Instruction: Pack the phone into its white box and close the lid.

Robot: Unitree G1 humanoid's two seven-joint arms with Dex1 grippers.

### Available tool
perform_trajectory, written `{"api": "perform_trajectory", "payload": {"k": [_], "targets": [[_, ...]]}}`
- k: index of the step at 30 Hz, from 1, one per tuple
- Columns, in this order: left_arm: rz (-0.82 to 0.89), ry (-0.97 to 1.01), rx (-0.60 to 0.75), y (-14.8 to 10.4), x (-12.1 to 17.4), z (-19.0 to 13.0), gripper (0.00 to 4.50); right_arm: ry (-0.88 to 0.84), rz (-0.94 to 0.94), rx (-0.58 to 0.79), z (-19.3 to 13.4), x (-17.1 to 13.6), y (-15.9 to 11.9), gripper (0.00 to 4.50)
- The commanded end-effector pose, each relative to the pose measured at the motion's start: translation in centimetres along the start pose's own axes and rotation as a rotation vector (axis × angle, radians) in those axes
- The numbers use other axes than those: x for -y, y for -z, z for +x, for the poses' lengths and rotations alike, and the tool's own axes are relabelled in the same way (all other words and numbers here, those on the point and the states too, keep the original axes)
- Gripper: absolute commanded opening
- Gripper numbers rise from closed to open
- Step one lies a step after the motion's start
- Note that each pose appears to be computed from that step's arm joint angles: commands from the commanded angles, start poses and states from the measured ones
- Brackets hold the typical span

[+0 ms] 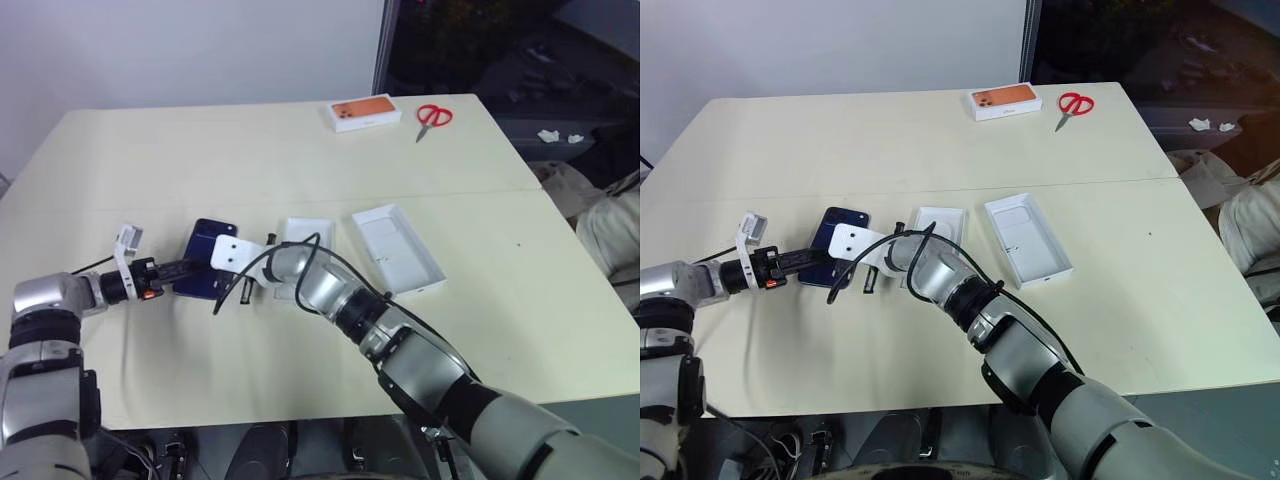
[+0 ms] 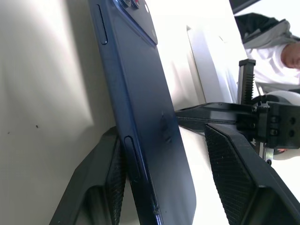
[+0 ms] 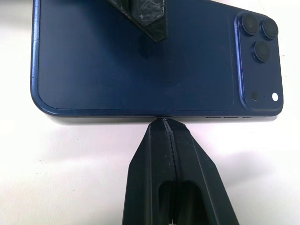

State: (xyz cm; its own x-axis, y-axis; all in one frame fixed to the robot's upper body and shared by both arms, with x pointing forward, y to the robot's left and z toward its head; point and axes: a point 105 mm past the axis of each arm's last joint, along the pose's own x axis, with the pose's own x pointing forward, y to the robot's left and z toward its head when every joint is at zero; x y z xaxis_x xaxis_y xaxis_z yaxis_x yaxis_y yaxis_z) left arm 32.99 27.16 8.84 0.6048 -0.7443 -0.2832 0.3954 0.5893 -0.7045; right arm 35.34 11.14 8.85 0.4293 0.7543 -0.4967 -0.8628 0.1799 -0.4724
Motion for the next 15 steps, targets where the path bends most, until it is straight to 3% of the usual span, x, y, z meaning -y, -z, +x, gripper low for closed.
{"api": "perform_trajectory", "payload": {"k": [1, 4, 15], "targets": [[-0.002, -0.024, 0.003, 0.3, -0.4, 0.2, 1.35, 0.010, -0.002, -0.007, -0.2, 0.2, 0.3, 0.00], [-0.010, -0.023, 0.003, 0.5, -0.5, 0.1, 0.05, 0.004, -0.008, -0.006, -0.2, -0.1, 0.4, 0.00], [-0.052, -0.026, 0.012, 1.4, -0.9, -0.3, 0.02, 0.015, -0.006, 0.008, -0.7, 0.2, 0.5, 0.00]]}}
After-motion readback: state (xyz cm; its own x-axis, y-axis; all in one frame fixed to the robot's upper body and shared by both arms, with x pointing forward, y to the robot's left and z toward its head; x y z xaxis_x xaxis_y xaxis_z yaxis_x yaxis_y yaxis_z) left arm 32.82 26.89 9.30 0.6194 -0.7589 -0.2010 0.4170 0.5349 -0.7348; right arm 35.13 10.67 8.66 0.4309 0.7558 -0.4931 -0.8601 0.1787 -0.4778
